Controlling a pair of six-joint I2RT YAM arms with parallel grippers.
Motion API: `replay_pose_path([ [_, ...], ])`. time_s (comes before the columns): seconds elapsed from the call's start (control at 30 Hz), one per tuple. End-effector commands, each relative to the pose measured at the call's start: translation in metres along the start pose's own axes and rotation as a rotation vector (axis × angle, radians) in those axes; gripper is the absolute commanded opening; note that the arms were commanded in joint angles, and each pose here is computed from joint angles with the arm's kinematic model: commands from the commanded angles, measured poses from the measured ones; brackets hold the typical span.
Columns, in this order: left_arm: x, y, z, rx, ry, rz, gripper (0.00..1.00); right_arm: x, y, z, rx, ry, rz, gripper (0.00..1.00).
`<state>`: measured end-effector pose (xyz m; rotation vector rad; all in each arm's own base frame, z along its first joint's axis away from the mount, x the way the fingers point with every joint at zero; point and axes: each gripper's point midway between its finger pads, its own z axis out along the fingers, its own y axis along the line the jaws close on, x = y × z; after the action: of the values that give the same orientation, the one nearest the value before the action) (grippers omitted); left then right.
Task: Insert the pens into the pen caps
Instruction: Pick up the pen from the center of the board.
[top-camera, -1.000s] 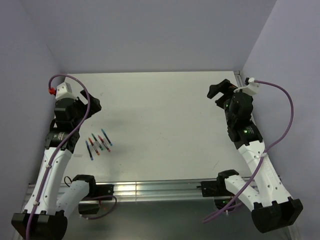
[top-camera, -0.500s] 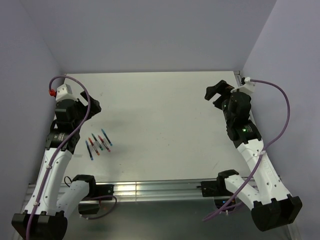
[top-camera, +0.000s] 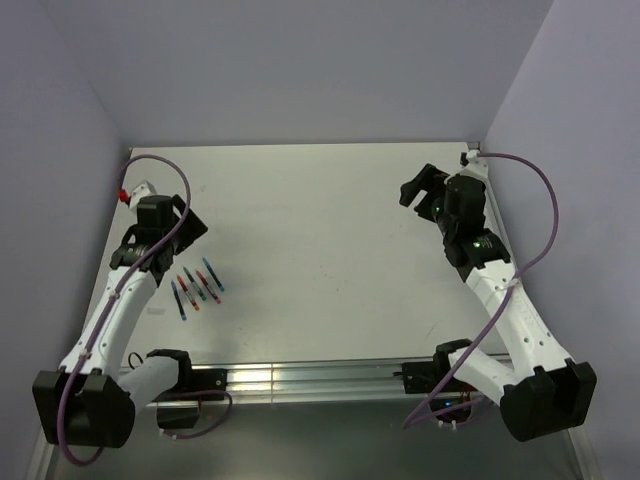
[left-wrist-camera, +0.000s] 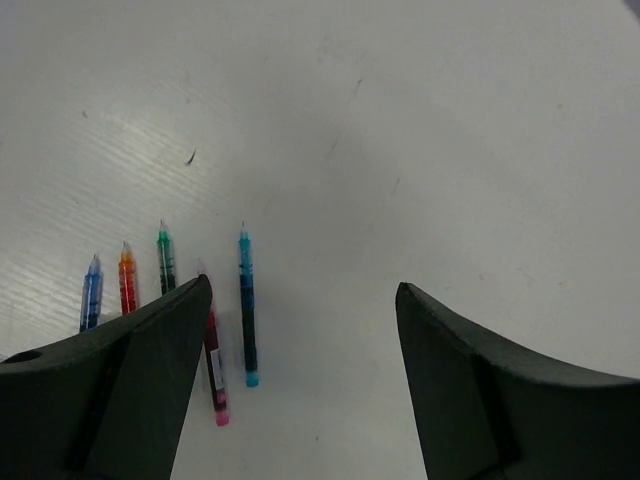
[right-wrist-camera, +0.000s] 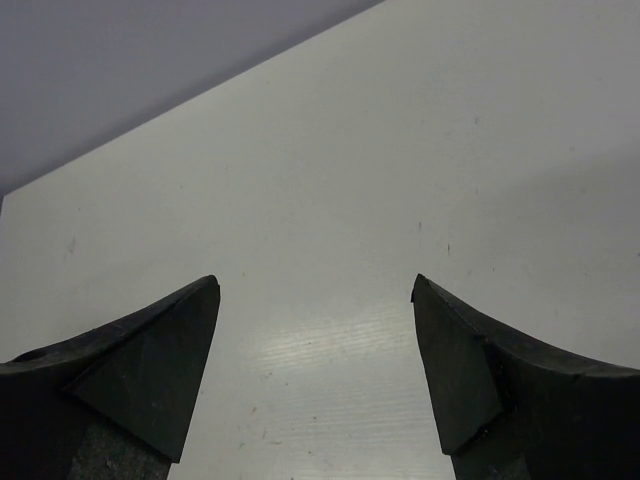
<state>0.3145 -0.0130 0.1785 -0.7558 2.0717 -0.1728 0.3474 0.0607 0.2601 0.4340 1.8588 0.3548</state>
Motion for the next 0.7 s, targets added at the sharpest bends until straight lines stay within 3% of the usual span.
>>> replay_pose_path([
  [0.0, 0.013, 0.005, 0.023, -0.059, 0.042, -0.055, 0.79, 0.004, 0.007, 0.009, -0.038, 0.021, -0.011, 0.85],
  [0.27, 0.040, 0.014, 0.064, -0.178, 0.173, -0.028, 0.68, 0.016, -0.003, 0.018, 0.008, 0.067, -0.034, 0.82],
  [0.67, 0.074, 0.023, 0.084, -0.245, 0.251, 0.018, 0.56, 0.022, -0.013, 0.017, 0.032, 0.068, -0.046, 0.79],
])
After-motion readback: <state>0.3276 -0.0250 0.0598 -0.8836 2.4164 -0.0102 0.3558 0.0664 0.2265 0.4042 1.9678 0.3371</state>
